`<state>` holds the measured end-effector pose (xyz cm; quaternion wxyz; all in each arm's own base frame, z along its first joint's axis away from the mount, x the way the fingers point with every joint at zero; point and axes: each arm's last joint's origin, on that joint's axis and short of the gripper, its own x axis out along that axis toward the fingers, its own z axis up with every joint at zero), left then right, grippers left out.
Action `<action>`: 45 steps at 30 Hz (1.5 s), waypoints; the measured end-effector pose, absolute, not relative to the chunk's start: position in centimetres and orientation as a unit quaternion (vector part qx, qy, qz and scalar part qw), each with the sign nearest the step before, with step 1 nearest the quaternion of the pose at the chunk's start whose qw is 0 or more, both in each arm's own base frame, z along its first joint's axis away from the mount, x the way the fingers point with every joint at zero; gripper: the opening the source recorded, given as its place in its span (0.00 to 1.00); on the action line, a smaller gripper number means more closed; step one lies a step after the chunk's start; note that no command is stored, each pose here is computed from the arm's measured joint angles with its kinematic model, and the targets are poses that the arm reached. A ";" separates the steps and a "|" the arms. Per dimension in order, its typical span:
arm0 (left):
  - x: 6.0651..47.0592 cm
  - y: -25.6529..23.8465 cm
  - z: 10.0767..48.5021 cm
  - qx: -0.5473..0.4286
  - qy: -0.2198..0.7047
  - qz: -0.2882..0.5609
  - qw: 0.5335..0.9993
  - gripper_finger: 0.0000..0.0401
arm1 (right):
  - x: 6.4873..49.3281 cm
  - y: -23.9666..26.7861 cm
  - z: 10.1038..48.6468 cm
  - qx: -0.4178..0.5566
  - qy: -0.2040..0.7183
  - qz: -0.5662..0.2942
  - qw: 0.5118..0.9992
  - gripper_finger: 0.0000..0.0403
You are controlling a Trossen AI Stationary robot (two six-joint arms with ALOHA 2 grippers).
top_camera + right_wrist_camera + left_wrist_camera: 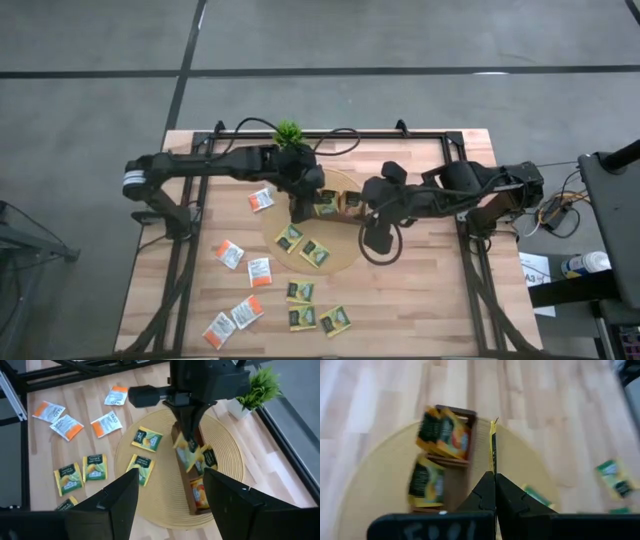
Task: Pick & Place Tea
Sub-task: Put the yellow tea bag into the middle section of the wooden organizer
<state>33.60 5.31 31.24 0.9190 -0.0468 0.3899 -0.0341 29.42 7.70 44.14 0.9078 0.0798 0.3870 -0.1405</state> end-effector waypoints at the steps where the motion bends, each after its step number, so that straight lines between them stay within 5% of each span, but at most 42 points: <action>1: 33.8 5.4 31.2 -0.032 0.391 -0.032 0.919 0.00 | 29.4 7.8 44.1 0.083 0.388 -0.142 0.907 0.54; 17: 36.2 6.6 27.5 0.090 0.445 -0.025 0.891 0.00 | 29.2 7.9 44.0 0.091 0.395 -0.146 0.902 0.54; 45: 37.6 8.3 23.9 0.083 0.480 -0.026 0.873 0.06 | 29.4 8.1 43.4 0.105 0.397 -0.160 0.898 0.54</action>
